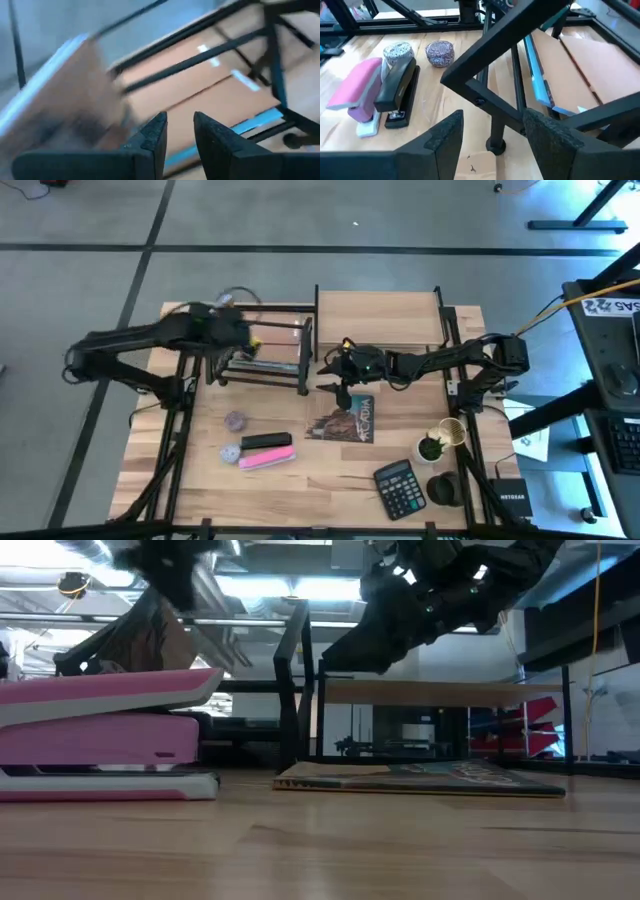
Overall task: Stock shelves
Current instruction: Remove the brown book from the book holder
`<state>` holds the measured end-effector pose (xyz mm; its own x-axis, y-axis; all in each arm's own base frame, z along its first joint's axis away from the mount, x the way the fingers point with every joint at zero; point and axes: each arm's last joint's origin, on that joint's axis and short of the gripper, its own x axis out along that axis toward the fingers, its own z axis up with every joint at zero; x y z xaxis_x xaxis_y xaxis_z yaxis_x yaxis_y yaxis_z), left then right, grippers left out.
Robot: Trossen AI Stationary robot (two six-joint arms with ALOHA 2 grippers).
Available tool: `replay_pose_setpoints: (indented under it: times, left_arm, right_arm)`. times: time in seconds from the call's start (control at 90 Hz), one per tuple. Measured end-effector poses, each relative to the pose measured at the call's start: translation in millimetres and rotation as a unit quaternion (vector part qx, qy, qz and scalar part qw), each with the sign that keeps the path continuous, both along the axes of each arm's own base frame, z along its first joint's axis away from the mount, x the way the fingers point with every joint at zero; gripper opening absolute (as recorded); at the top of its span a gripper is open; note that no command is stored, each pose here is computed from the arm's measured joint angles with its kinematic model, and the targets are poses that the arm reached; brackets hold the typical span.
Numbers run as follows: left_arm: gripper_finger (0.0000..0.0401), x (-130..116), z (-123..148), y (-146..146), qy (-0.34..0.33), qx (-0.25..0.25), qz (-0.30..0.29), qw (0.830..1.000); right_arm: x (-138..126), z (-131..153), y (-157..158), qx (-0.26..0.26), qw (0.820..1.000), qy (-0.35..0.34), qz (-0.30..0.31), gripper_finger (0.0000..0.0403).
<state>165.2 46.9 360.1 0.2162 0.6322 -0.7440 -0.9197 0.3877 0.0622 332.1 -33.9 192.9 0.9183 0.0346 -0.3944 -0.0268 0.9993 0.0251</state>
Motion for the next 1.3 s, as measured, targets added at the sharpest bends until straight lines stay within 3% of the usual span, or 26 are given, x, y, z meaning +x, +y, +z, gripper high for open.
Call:
replay_pose_setpoints:
  times: [0.156, 0.222, 0.322, 0.4, 0.489, 0.622, 0.844, 1.133, 1.3]
  left_arm:
    - [0.0107, -31.9, 13.1, -9.6, -0.089, -0.072, 0.012, 0.993]
    - [0.0122, -40.6, 16.2, -14.4, -0.114, -0.118, -0.012, 0.986]
    - [0.0133, -50.9, 16.5, -19.0, -0.119, -0.154, -0.012, 0.981]
    - [0.0135, -60.7, 12.6, -20.8, -0.077, -0.160, 0.005, 0.984]
    - [0.0136, -65.6, 9.3, -19.6, -0.054, -0.137, 0.037, 0.988]
    - [0.0136, -62.7, 11.3, -15.9, -0.092, -0.068, 0.034, 0.993]
    - [0.0147, -63.8, 12.4, -8.7, -0.058, 0.014, 0.055, 0.997]
    - [0.0192, -53.6, 11.0, 0.8, -0.024, 0.042, 0.059, 0.997]
    - [0.0194, -37.1, 6.9, 9.5, -0.004, 0.048, 0.058, 0.997]
  right_arm:
    - [1.2, 2.8, -0.1, -0.018, 1.000, -0.016, 0.007, 0.0195]
    - [1.5, 3.5, 0.0, -0.019, 1.000, -0.020, 0.007, 0.0195]
    - [1.8, 4.2, 0.5, -0.019, 1.000, -0.023, 0.008, 0.0195]
    - [1.8, 4.2, 0.5, -0.019, 1.000, -0.023, 0.008, 0.0195]
    - [1.8, 4.1, 0.5, -0.019, 1.000, -0.023, 0.008, 0.0195]
    - [1.7, 4.1, 0.5, -0.019, 1.000, -0.023, 0.008, 0.0195]
    - [1.8, 4.2, 0.5, -0.019, 1.000, -0.023, 0.008, 0.0195]
    - [1.8, 4.2, 0.5, -0.019, 0.999, -0.024, 0.008, 0.0195]
    - [1.8, 4.2, 0.5, -0.019, 0.999, -0.024, 0.008, 0.0195]
